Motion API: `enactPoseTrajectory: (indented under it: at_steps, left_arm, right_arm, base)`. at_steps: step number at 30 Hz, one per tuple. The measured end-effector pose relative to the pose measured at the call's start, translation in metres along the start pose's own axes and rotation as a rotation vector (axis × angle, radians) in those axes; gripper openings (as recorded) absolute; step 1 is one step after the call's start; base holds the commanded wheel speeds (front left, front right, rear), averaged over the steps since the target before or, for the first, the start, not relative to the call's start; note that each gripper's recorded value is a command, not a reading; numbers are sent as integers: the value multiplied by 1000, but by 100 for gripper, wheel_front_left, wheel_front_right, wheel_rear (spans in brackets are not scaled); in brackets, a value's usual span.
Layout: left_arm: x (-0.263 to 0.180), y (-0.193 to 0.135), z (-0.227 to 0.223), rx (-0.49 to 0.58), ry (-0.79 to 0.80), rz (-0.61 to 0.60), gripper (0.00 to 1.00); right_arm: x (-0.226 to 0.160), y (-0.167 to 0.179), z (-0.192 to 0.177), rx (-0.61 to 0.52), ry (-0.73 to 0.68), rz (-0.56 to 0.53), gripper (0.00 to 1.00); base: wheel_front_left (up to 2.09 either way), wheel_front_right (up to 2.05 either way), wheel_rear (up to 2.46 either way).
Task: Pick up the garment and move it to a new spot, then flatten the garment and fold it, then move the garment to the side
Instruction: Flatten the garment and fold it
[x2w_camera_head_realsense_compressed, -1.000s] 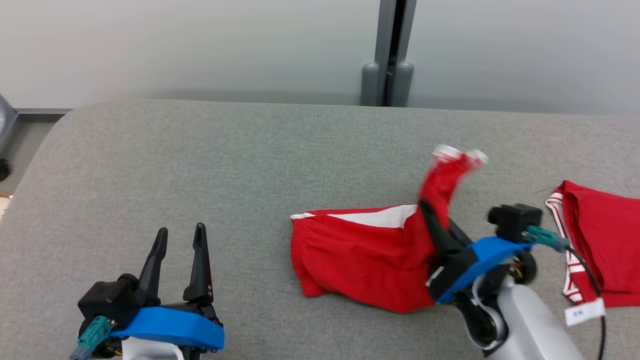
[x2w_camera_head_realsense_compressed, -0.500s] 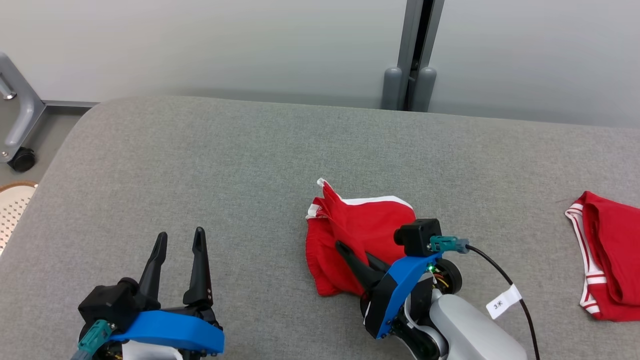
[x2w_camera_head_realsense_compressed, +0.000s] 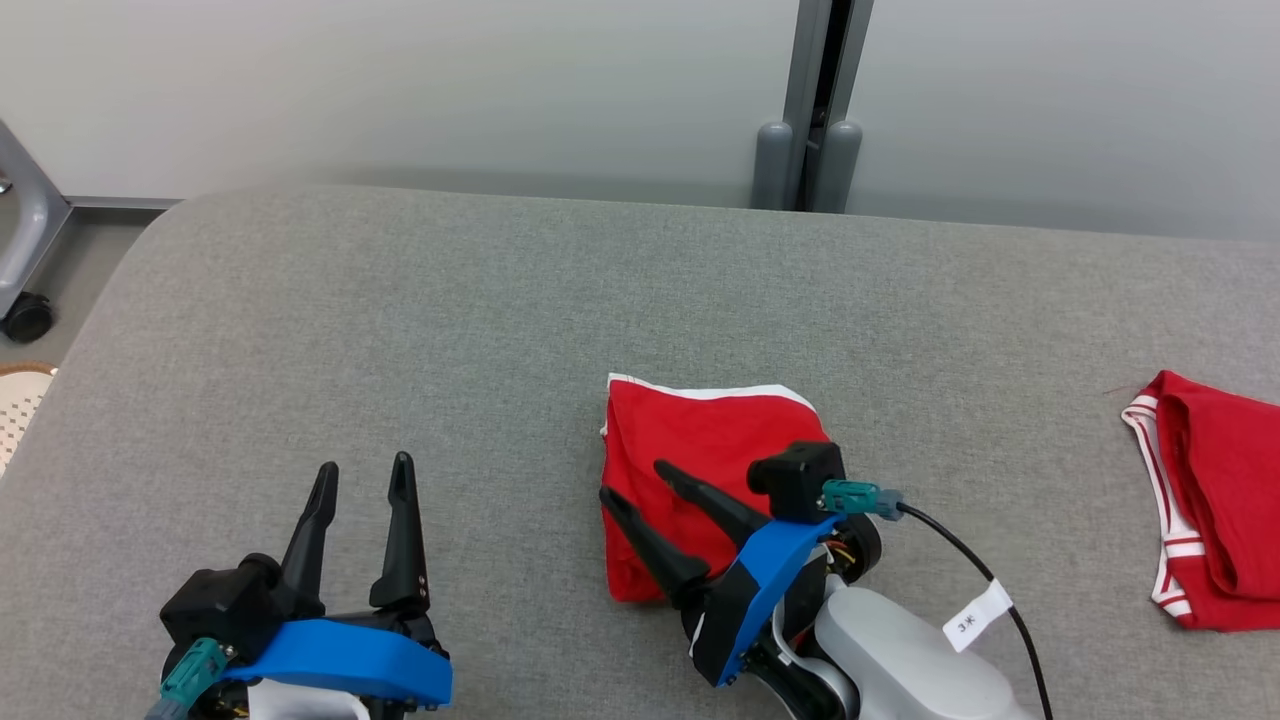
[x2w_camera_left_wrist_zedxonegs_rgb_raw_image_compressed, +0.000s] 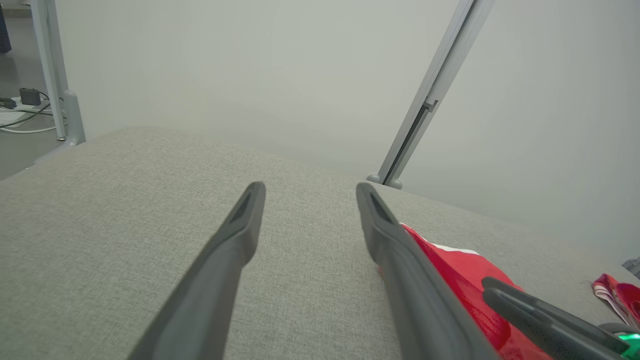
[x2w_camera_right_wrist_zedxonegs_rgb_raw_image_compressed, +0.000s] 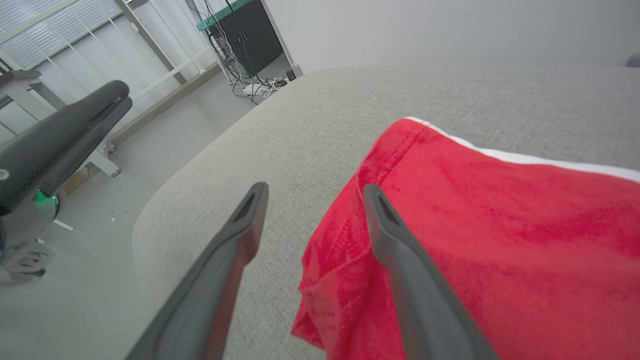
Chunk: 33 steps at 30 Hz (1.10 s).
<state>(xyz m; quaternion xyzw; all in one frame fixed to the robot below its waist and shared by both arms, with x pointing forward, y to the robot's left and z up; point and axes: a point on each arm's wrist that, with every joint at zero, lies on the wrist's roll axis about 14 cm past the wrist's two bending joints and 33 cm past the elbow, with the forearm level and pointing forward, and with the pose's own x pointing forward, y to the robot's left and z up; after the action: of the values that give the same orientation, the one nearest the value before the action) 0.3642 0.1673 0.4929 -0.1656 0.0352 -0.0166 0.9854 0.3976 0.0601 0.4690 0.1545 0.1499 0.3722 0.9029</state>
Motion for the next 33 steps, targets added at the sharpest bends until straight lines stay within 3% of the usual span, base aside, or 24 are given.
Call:
enactPoseTrajectory:
  at_steps: [6, 12, 13, 14, 15, 18, 19, 20, 27, 33]
  left_arm:
    - [2, -5, -1, -3, 2, -13, 100]
    - [4, -11, -3, -8, 8, -28, 100]
    - [4, -10, -4, -8, 9, -28, 100]
    - [4, -11, -4, -8, 11, -28, 100]
    - [4, -11, -5, -8, 13, -28, 100]
    - [4, -9, -4, -8, 10, -20, 100]
    - [3, -6, -4, -7, 10, -14, 100]
    - [3, -4, -5, -6, 11, -7, 100]
    - [1, 9, -3, -3, 6, 33, 100]
    - [1, 10, -6, -9, 9, 39, 100]
  right_arm:
    - [-5, -19, 17, -11, -91, -61, 100]
    - [-15, -58, 28, -156, -115, -168, 100]
    - [-16, -62, 25, -195, -97, -175, 80]
    - [-17, -64, 20, -236, -75, -178, 80]
    - [-17, -66, 17, -267, -59, -179, 49]
    - [-16, -61, -1, -301, -12, -152, 24]
    - [-16, -57, -10, -304, 12, -138, 7]
    - [-16, -53, -18, -301, 32, -124, 0]
    - [-5, -11, -46, -305, 116, 21, 0]
    - [-3, 5, -58, -310, 158, 79, 0]
  base:
    - [0, 0, 0]
    - [0, 0, 0]
    - [0, 0, 0]
    - [0, 0, 0]
    - [0, 0, 0]
    - [0, 0, 0]
    - [0, 0, 0]
    - [0, 0, 0]
    - [0, 0, 0]
    - [0, 0, 0]
